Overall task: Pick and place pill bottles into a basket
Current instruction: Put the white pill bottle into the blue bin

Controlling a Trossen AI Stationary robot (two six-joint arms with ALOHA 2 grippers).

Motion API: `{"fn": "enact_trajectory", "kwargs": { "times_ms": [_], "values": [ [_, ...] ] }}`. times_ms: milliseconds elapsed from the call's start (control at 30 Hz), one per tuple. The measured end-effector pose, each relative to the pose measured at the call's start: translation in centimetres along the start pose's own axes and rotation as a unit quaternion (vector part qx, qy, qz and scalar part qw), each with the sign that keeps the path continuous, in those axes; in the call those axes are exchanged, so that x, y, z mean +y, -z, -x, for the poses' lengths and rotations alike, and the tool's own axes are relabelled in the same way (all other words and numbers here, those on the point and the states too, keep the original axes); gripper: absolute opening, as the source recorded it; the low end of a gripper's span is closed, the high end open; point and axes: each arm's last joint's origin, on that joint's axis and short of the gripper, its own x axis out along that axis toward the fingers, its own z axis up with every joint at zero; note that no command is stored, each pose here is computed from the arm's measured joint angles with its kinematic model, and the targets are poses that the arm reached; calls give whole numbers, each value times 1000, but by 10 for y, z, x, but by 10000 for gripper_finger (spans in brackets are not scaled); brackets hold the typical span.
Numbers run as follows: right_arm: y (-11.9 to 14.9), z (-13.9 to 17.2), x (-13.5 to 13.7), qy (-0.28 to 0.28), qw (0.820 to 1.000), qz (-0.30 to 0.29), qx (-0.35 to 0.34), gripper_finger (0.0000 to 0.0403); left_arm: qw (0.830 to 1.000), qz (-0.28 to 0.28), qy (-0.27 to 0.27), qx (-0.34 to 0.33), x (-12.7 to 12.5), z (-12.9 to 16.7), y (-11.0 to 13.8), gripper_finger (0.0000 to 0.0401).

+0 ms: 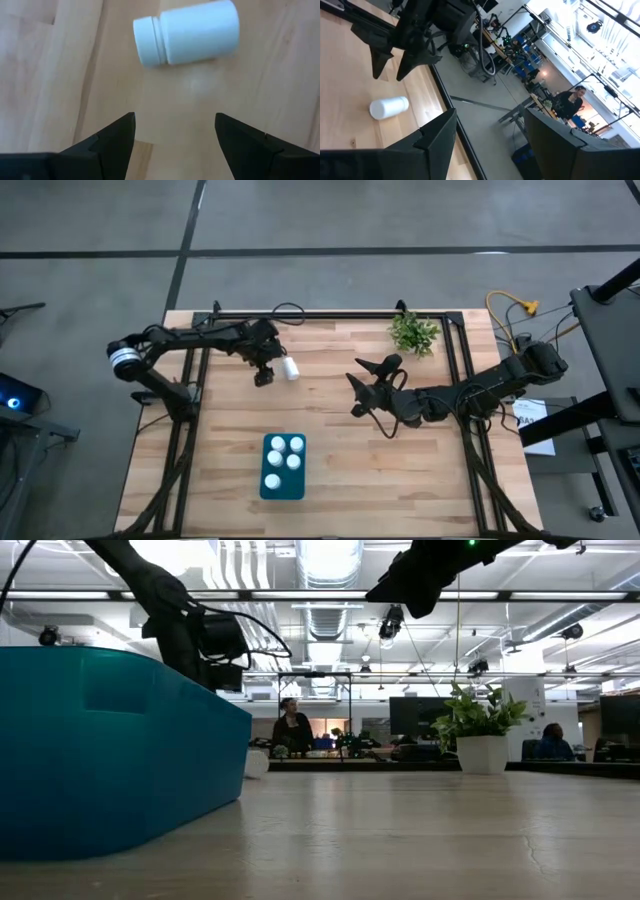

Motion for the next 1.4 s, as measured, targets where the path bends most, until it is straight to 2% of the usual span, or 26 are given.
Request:
{"fn": "enact_trajectory", "kwargs": {
  "times_ms": [167, 267, 367, 467, 600, 800, 900, 1000, 1100, 1200, 1300, 1400],
  "values": [
    [0, -1, 0, 1, 1000, -10, 1, 224, 1000, 2, -3, -11, -1, 6, -1, 256],
    [2, -5, -3, 5, 999, -39, 6, 224, 999, 9, -1, -33, -1, 12, -3, 256],
    [7, -14, -6, -20, 997, -72, 5, 224, 994, 15, 24, -102, -3, 23, -10, 256],
    [13, -26, -13, -73, 989, -127, 10, 224, 979, 16, 55, -196, -7, 39, -19, 256],
    [13, -45, -31, -121, 972, -185, 75, 224, 942, -9, 64, -329, -20, 65, -26, 256],
    [7, -75, -73, -151, 940, -254, 173, 224, 867, -66, 85, -486, -54, 99, -23, 256],
    [10, -94, -97, -207, 911, -301, 190, 224, 829, -93, 105, -541, -72, 107, -16, 256],
    [19, -112, -119, -264, 880, -346, 189, 224, 805, -108, 106, -574, -86, 109, -10, 256],
    [35, -130, -134, -297, 850, -388, 198, 224, 794, -116, 113, -586, -96, 107, -6, 256],
    [53, -148, -138, -315, 823, -417, 222, 224, 793, -132, 123, -582, -104, 105, -6, 256],
    [73, -165, -133, -309, 808, -421, 273, 224, 795, -152, 133, -572, -113, 99, -6, 256],
    [90, -183, -123, -307, 795, -416, 318, 224, 786, -177, 141, -576, -121, 100, -6, 256]
  ]
}}
